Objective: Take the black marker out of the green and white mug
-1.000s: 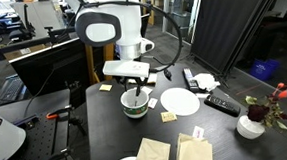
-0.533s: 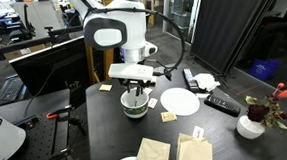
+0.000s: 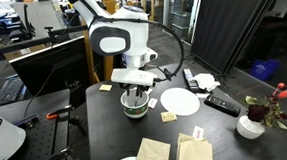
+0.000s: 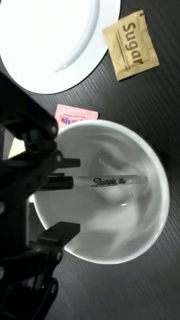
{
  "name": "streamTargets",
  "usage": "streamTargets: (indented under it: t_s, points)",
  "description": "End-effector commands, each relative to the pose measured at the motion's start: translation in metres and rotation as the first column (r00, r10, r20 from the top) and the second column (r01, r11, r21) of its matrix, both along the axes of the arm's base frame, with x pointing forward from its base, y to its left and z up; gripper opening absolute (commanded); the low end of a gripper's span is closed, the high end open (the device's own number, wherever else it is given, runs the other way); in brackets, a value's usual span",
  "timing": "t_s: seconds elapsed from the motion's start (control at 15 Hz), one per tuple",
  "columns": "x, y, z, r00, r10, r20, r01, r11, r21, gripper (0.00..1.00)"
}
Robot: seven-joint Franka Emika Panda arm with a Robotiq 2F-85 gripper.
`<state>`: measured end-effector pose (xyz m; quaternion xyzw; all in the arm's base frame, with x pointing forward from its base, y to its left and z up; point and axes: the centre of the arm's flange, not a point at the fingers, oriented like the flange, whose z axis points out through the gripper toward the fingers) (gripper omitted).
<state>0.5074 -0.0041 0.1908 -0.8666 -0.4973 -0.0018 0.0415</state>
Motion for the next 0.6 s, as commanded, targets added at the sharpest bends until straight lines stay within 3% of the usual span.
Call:
streamTargets:
  t_s: [0.0, 0.33, 0.4, 0.47, 0.53]
  points:
    - [0.0089, -0.0017, -0.0081, 1.0, 0.017, -0.001, -0.017, 1.0, 0.018, 0.61]
    - [0.0113, -0.0046, -0.0114, 1.0, 0.009, -0.004, -0.009, 1.0, 0.023, 0.59]
    - [0.012, -0.0053, -0.0118, 1.0, 0.007, -0.005, -0.007, 1.0, 0.023, 0.56]
    - [0.0125, -0.0056, -0.012, 1.0, 0.006, -0.005, -0.006, 1.0, 0.023, 0.34]
    - [0.0123, -0.0058, -0.0118, 1.0, 0.005, -0.003, -0.005, 1.0, 0.023, 0.32]
